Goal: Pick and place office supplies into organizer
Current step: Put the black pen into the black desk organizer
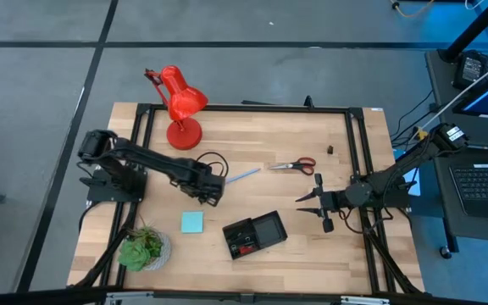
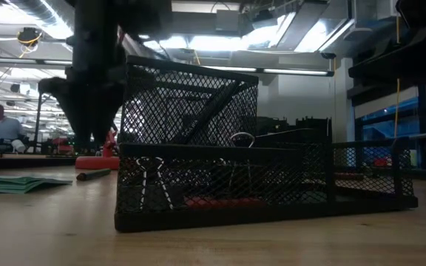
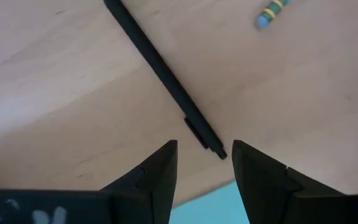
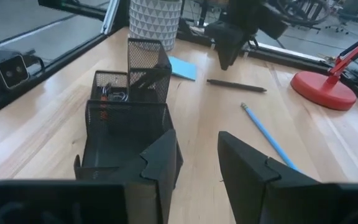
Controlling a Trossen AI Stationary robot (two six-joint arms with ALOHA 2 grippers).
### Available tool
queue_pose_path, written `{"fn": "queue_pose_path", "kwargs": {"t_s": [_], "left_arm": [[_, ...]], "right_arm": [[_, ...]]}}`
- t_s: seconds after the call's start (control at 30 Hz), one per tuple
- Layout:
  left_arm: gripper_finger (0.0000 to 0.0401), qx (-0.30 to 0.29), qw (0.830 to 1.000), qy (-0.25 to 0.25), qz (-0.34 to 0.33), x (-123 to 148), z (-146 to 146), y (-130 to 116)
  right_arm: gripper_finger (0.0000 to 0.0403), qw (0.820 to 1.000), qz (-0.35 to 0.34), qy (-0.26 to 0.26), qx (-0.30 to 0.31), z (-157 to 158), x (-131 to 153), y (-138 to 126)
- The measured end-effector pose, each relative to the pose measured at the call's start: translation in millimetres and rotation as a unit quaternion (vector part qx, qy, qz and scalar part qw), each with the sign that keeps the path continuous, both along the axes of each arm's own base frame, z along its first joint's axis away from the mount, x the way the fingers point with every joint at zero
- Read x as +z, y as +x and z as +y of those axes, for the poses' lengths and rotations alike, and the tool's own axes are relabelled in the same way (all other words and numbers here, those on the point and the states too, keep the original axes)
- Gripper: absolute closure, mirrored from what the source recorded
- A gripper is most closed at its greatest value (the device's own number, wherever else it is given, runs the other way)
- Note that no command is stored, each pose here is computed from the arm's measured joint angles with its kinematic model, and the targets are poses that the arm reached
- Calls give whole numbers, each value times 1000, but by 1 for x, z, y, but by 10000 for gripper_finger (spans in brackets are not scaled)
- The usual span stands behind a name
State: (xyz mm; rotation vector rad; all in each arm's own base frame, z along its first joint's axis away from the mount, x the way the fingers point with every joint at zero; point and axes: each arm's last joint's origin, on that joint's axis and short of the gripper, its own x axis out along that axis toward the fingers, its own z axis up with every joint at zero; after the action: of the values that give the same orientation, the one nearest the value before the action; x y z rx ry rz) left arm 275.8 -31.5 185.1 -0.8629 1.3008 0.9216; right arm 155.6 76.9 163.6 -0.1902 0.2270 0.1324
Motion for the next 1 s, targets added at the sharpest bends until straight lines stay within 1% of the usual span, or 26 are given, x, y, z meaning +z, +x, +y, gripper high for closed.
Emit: {"fn": "queue_pose_path", "kwargs": {"t_s": [0.1, 0.27, 0.6, 0.8, 1.0], "left_arm": [[253, 15, 1000, 0, 9, -7, 3, 3], [254, 34, 999, -14, 25, -16, 5, 6], [257, 43, 997, -20, 53, -35, 4, 12], [258, 44, 996, -46, 65, -47, 3, 17], [258, 49, 995, -51, 73, -52, 4, 18]], "right_arm": [[281, 1000, 9, -3, -1, 0, -2, 0], [281, 1000, 22, -3, -3, -1, -4, -1], [281, 1000, 28, -7, -3, -1, -6, -1], [281, 999, 33, -9, -3, -1, -7, -2], [281, 999, 34, -11, -3, -1, -7, -2]]}}
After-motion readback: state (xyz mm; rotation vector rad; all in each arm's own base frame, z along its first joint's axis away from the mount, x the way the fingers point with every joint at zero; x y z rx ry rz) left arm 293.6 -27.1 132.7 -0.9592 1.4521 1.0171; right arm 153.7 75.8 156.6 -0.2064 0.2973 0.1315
